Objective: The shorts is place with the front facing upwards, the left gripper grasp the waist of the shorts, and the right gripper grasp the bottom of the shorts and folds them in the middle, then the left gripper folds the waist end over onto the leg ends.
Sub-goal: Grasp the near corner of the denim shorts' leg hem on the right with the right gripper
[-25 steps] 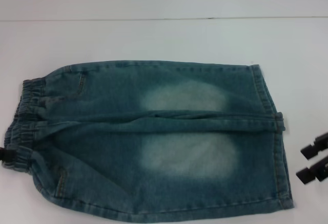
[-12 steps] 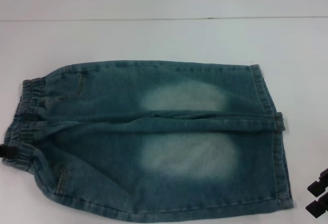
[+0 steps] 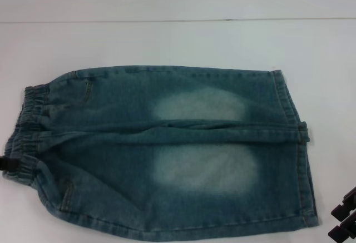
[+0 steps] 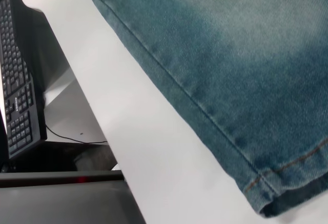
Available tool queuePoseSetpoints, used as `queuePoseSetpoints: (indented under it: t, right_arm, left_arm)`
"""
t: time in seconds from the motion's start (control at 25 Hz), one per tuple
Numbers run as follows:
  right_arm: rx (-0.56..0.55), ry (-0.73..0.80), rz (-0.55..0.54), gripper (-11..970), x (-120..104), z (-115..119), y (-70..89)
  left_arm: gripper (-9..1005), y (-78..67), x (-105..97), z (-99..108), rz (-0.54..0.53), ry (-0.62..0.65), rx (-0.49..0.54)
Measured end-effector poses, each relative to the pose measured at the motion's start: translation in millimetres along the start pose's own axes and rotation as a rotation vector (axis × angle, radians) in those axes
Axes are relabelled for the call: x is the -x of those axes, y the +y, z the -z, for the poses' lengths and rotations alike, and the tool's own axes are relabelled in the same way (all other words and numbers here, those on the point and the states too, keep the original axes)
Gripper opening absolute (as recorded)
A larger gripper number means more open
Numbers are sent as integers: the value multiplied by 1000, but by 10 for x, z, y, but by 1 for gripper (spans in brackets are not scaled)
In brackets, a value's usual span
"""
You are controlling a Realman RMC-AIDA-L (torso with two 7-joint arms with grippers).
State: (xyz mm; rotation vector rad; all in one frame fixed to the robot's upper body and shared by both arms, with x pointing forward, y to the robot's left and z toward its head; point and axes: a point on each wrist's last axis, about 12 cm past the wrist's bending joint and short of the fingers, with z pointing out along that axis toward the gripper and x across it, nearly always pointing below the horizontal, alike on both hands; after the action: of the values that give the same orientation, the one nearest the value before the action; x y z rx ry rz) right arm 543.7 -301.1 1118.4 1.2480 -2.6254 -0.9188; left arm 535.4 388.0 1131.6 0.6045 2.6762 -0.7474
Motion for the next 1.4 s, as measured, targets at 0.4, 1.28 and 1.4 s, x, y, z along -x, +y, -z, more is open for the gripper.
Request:
queuePoseSetpoints:
  t: [0.4,1.28,1.4]
  right_arm:
    - [-21,-6,4,690,87,-95,-36]
    - [-12,7,15,627,165,-220,-37]
    - [-15,10,16,618,168,-223,-38]
  left_arm:
    - [53,4,-4,0,1,0,1]
    - [61,-1,9,0,-2,0,-1]
    - [62,-2,10,0,-2,0,-1]
